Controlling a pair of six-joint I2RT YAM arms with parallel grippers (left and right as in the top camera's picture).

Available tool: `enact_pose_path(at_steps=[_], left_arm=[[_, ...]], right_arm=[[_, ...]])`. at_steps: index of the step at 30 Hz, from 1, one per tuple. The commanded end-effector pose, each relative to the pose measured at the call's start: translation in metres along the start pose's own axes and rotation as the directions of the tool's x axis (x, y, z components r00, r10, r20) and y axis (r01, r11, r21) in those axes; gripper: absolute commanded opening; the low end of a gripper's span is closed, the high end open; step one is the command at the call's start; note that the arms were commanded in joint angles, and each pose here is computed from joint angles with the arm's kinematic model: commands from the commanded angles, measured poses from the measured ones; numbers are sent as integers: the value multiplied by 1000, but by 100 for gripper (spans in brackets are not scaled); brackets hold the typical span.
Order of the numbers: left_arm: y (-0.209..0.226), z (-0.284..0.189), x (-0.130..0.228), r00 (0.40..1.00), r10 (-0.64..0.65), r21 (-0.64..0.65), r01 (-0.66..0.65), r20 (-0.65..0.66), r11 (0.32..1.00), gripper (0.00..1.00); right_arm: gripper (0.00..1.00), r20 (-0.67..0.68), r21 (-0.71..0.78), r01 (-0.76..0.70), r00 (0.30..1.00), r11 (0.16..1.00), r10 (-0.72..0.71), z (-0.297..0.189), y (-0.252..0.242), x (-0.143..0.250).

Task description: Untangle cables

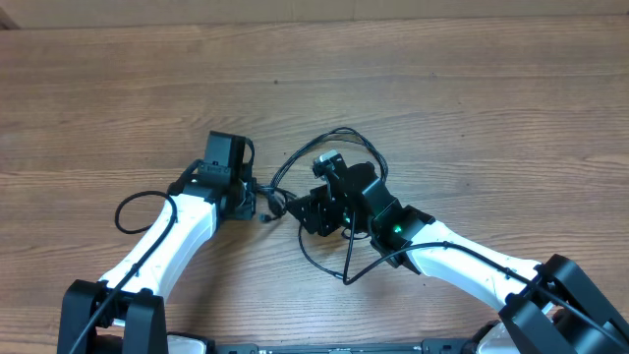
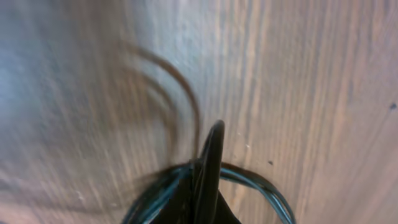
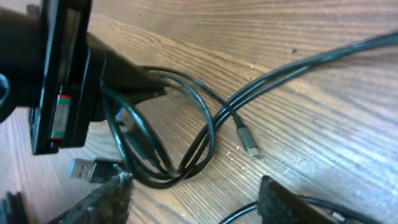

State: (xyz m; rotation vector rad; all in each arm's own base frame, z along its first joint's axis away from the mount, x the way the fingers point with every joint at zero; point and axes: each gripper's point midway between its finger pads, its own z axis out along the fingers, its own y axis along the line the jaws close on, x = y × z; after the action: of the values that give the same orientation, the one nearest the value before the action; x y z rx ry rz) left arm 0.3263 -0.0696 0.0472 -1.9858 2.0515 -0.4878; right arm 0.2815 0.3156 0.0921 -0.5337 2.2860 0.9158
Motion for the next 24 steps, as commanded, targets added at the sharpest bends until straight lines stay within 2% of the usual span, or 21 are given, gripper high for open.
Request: enact_pose_path(at_steps=[1, 9, 12, 18, 24], left_arm=[[9, -1, -25, 991, 26, -37, -21, 129, 999, 4], [42, -7, -43, 975, 60, -171, -23, 215, 985, 4], [49, -7, -38, 981, 60, -201, -22, 186, 979, 4], [36, -3, 12, 995, 28, -152, -43, -99, 987, 4], [-7, -13, 66, 917, 34, 17, -30, -398, 999, 4]], right_arm=[[69, 17, -3, 7, 1000, 1000, -7, -1, 3, -6], [73, 8, 1, 4, 1000, 1000, -4, -1, 2, -4], [73, 9, 1, 5, 1000, 1000, -5, -1, 2, -4], [73, 4, 3, 3, 1000, 1000, -3, -1, 2, -3], [73, 1, 5, 2, 1000, 1000, -2, -1, 2, -2]])
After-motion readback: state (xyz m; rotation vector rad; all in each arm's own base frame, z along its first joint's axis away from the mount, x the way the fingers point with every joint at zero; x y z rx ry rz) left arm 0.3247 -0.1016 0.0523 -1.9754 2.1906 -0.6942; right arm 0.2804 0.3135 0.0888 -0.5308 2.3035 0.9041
